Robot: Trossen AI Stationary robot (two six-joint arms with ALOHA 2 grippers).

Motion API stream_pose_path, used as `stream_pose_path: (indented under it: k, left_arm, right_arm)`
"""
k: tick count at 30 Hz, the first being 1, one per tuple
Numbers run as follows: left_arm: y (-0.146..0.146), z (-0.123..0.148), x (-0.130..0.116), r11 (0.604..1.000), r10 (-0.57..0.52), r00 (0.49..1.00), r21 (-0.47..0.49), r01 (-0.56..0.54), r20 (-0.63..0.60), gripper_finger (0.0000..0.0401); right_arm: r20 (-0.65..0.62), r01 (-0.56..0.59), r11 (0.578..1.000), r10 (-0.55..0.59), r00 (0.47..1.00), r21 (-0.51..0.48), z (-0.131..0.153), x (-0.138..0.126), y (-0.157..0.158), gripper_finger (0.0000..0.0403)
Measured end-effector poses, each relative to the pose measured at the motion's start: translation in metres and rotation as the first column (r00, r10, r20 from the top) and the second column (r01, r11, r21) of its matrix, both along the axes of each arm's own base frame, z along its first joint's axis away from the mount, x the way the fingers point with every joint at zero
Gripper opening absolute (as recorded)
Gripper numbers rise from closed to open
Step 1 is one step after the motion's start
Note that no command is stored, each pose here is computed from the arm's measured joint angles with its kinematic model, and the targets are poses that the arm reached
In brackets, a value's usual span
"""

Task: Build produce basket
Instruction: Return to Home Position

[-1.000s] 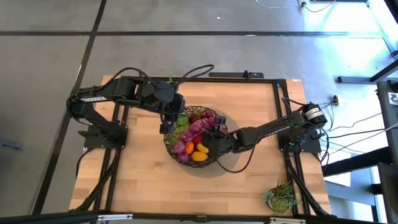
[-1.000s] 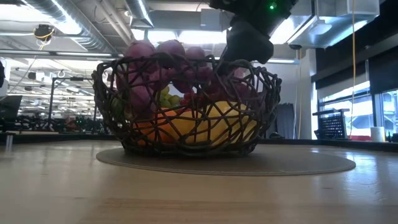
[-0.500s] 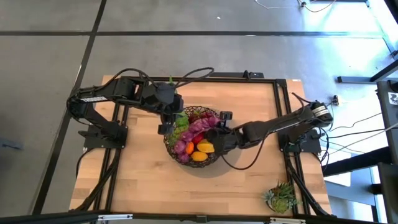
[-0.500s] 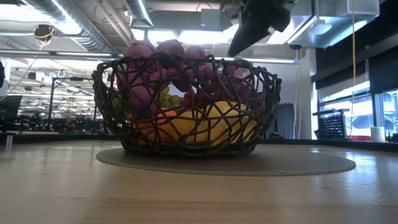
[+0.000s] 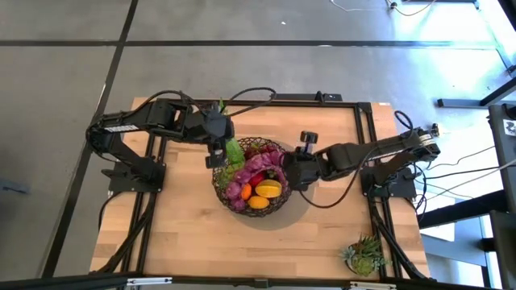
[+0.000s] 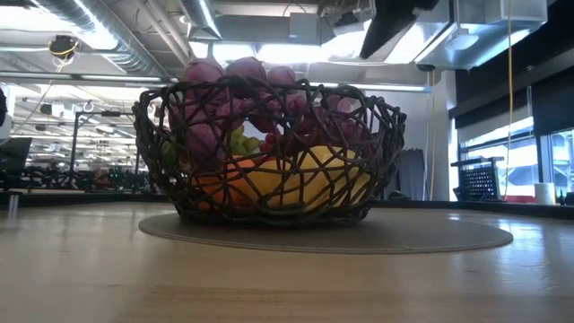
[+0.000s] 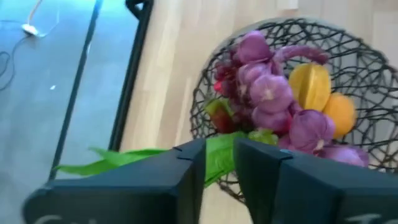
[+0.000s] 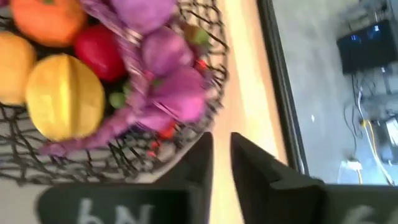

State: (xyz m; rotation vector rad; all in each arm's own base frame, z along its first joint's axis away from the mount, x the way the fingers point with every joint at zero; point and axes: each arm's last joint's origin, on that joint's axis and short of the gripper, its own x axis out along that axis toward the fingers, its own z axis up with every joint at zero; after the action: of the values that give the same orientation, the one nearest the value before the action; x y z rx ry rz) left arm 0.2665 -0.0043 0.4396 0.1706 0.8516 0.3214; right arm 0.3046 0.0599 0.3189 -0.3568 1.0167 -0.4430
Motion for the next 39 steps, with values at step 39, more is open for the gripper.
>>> stream_pose_path:
  k: [39]
  left_arm:
    - [-0.007,-0.025,-0.192,0.962,0.258,0.872,-0.195,-0.191,0.416,0.0000]
  right_arm:
    - [0.710,-0.276,0.882,-0.089,0.699,0.382,0.059,-0.227,-0.053,0.0000]
